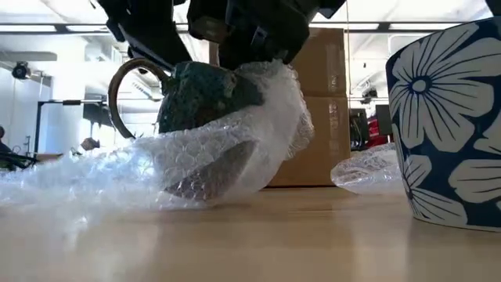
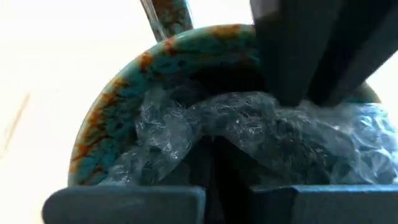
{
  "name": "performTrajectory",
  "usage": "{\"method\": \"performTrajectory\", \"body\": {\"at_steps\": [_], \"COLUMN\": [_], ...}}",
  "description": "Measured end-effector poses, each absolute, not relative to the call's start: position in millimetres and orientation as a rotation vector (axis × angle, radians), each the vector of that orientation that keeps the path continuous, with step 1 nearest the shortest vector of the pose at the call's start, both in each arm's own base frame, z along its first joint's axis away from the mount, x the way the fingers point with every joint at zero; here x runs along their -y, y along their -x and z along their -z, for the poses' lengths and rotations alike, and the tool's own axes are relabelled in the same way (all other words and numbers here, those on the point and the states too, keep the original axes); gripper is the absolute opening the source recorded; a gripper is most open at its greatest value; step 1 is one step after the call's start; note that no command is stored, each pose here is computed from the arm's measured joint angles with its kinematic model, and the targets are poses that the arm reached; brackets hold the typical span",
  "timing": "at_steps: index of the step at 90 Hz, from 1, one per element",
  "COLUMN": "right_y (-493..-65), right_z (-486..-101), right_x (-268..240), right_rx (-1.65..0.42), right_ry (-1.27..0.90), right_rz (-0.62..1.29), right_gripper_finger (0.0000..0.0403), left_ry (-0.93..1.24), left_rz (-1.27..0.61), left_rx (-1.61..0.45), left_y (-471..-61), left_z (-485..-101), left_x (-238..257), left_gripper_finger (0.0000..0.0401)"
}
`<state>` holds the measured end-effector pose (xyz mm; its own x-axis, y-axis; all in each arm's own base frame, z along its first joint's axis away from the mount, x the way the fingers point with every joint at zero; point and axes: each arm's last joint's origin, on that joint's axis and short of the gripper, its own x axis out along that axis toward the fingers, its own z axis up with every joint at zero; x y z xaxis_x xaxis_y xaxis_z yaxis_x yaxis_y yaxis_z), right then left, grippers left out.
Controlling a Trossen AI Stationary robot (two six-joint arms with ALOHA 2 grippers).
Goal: Wrap mug
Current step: Wrap the green mug with the bubble wrap
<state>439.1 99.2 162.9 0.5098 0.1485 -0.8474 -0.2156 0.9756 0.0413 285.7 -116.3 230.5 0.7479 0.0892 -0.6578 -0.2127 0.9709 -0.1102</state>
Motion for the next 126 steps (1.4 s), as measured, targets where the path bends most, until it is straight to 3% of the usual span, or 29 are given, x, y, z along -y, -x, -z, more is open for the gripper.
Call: {"method": "performTrajectory", "body": {"at_steps": [22, 54, 66, 90, 104, 126], "right_y": [-439, -428, -419, -428, -438, -436], "right_z": [-174, -226, -242, -198, -175, -184], "right_x": [-99, -95, -98, -108, -102, -95], "right_rx": [-0.984, -0.956, -0.993, -1.096, -1.111, -1.119], "right_ry": [0.073, 0.111, 0.057, 0.040, 0.108, 0.140], "right_rz": [-0.223, -0.246, -0.346, -0.377, -0.249, -0.235], "right_gripper_finger": [0.0002, 0.0002, 0.0002, 0.0002, 0.0002, 0.0002], "left_ry": [0.245, 0.243, 0.243, 0.246, 0.255, 0.247], "left_rz": [-0.168, -0.151, -0.150, -0.149, -0.142, -0.136], "left_rx": [-0.693, -0.681, -0.679, -0.671, -0.654, -0.653], "left_y": [-278, -279, -279, -280, -281, -281], "left_z": [-206, -210, -210, -210, -212, -212], "left_x": [113, 114, 114, 114, 115, 115], "left_gripper_finger": [0.0021, 0.0021, 0.0021, 0.0021, 0.0022, 0.0022]}}
